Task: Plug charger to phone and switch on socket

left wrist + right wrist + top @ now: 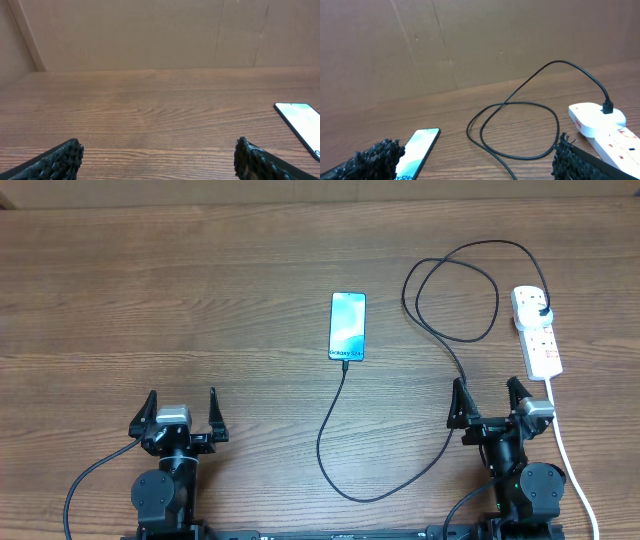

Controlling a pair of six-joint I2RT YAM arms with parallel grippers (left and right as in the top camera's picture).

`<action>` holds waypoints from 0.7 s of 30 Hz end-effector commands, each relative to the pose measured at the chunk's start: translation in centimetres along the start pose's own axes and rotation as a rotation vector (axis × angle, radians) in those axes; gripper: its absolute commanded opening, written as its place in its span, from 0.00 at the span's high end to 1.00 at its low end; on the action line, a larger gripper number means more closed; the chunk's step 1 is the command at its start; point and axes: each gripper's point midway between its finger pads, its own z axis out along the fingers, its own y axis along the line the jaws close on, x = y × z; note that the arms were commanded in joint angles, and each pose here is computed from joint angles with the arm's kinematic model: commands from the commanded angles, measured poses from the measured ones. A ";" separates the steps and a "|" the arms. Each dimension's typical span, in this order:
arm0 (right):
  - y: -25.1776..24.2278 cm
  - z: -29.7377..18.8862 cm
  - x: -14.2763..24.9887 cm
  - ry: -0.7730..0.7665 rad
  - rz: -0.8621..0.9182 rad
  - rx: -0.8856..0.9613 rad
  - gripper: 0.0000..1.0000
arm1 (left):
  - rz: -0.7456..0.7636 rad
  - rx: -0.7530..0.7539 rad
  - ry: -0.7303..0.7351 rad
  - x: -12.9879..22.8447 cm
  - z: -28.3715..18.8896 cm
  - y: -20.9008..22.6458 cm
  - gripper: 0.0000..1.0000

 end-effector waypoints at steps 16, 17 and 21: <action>0.3 0.0 0.3 0.001 -0.140 -0.018 0.00 | 0.011 0.004 -0.006 0.0 0.0 0.0 0.00; 0.3 0.0 0.3 0.002 -0.140 -0.018 0.00 | 0.011 0.004 -0.006 0.0 0.0 0.0 0.00; 0.3 0.0 0.3 0.001 -0.140 -0.017 0.00 | 0.011 0.004 -0.006 0.0 0.0 0.0 0.00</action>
